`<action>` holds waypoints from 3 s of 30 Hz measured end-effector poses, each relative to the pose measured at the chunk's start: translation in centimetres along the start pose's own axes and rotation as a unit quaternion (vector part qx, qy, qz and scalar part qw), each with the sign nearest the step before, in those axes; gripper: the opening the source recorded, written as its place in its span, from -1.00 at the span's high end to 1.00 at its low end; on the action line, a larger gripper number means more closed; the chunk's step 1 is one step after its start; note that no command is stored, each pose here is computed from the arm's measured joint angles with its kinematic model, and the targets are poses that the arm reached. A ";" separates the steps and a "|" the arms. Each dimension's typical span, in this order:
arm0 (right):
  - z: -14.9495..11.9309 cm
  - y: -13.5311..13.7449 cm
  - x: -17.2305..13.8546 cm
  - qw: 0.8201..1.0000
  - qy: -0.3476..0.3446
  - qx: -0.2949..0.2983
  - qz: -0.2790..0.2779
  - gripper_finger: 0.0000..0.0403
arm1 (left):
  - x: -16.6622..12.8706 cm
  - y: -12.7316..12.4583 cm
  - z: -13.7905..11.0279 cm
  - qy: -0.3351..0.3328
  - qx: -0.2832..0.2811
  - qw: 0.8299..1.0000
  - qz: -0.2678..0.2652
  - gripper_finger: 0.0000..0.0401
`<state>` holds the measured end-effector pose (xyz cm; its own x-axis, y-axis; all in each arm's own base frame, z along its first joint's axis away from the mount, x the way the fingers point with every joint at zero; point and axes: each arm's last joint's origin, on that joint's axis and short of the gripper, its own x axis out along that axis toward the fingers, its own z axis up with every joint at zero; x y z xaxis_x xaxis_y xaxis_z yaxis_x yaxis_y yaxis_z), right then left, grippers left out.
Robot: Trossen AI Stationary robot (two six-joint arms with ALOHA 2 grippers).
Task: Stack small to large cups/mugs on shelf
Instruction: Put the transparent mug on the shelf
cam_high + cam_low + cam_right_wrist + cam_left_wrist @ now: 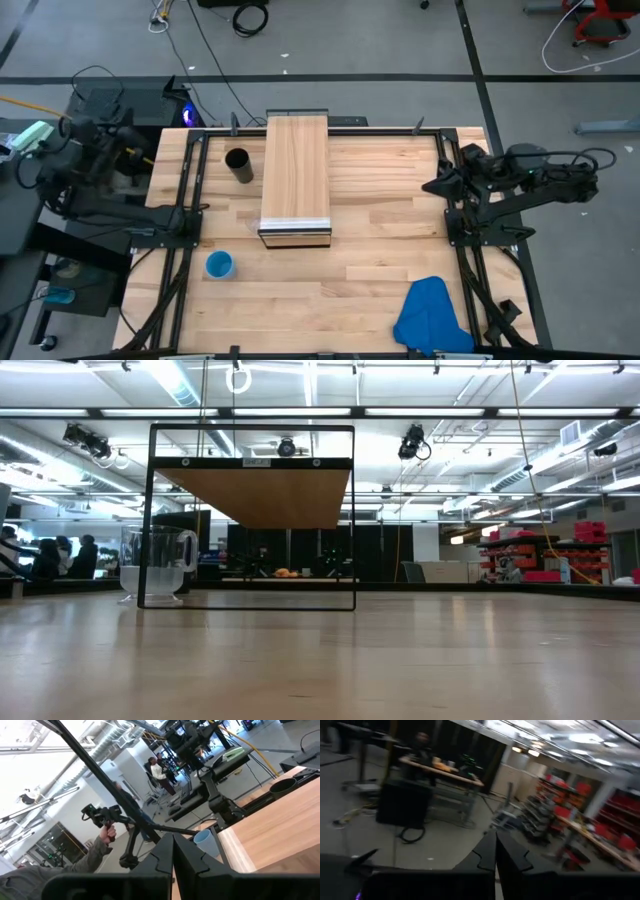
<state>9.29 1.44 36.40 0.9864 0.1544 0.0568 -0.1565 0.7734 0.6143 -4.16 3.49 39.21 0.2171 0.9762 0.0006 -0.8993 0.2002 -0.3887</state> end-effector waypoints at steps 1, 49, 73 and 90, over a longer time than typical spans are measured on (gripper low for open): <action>0.0 0.0 0.1 1.000 0.002 0.000 -0.001 0.92 | -0.1 -0.1 -0.1 0.006 0.007 1.000 -0.013 0.89; -0.9 -0.5 1.9 0.994 0.063 0.084 -0.010 0.92 | -1.5 -8.3 -14.3 0.525 0.126 0.820 -0.188 0.65; -1.3 -0.8 1.9 0.992 0.082 0.092 -0.029 0.92 | 2.4 -12.8 -21.9 0.632 0.140 0.754 -0.107 0.53; -1.4 -0.8 1.9 0.992 0.083 0.090 -0.030 0.92 | 3.0 -14.1 -24.2 0.654 0.162 0.733 -0.098 0.42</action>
<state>11.22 1.95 34.93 0.9691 0.2228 -0.1058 -0.0717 0.6647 0.7437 18.33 1.59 22.34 0.3410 0.0545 -0.9385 -0.7994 0.5422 -0.2590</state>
